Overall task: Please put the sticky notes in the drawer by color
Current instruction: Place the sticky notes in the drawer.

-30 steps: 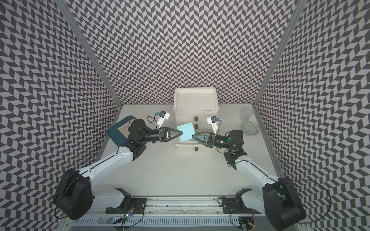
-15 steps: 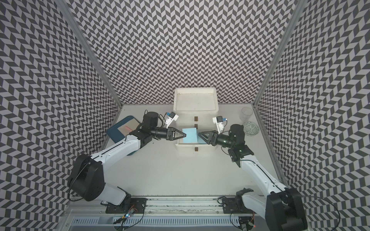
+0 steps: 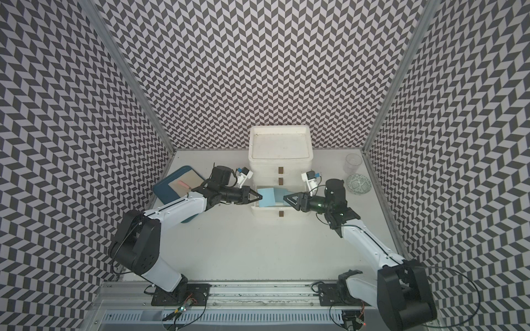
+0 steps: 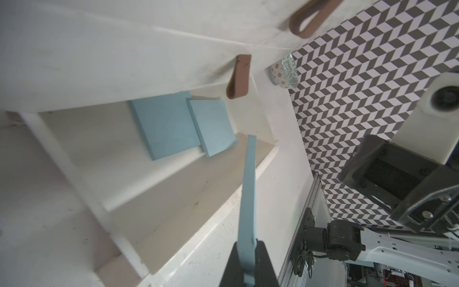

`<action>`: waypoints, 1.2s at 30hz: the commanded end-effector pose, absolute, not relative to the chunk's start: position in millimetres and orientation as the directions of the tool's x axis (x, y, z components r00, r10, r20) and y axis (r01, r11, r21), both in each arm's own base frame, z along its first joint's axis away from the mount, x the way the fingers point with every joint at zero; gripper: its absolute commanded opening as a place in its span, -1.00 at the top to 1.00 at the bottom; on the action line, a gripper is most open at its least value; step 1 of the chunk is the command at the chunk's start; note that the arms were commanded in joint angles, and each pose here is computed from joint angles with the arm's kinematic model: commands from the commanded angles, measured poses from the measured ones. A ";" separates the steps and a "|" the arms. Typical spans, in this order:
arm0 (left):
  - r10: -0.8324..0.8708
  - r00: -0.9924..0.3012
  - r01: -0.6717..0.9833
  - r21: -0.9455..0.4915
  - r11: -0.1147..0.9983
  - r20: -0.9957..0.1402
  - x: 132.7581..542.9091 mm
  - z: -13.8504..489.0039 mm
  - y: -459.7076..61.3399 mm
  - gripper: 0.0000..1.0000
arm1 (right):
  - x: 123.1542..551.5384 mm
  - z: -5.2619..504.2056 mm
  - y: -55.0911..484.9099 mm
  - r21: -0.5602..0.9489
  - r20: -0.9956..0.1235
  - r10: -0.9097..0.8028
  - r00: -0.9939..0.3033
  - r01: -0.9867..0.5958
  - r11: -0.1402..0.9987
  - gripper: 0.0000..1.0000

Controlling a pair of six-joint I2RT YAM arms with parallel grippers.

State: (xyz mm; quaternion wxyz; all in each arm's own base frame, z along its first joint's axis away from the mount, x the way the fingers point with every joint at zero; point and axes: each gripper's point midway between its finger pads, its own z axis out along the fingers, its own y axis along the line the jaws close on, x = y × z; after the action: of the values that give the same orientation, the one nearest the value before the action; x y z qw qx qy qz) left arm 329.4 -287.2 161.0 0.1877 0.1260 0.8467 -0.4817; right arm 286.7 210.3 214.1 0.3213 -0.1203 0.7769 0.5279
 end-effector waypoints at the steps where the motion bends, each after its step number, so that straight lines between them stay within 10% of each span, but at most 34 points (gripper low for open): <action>1: -0.035 -0.877 0.378 -0.732 0.567 -0.480 352.5 151.5 -280.8 0.85 | 281.2 212.7 210.5 0.724 -0.651 0.135 -0.747 -0.559 0.404 0.01; 18: -0.017 -0.893 0.343 -0.706 0.620 -0.449 357.7 107.3 -282.7 0.70 | 279.1 198.3 209.3 0.722 -0.647 0.111 -0.754 -0.558 0.409 -0.01; 36: 0.019 -0.803 0.414 -0.534 0.738 -0.596 386.3 179.4 -259.7 -0.01 | 278.3 174.9 203.1 0.710 -0.634 0.114 -0.765 -0.516 0.479 -0.01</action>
State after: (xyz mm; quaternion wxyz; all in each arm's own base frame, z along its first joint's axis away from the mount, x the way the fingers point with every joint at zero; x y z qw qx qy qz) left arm 379.6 -269.8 150.0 0.2541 0.1045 0.8891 -0.3660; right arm 278.2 205.4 180.0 0.3069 -0.1240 0.7959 0.5069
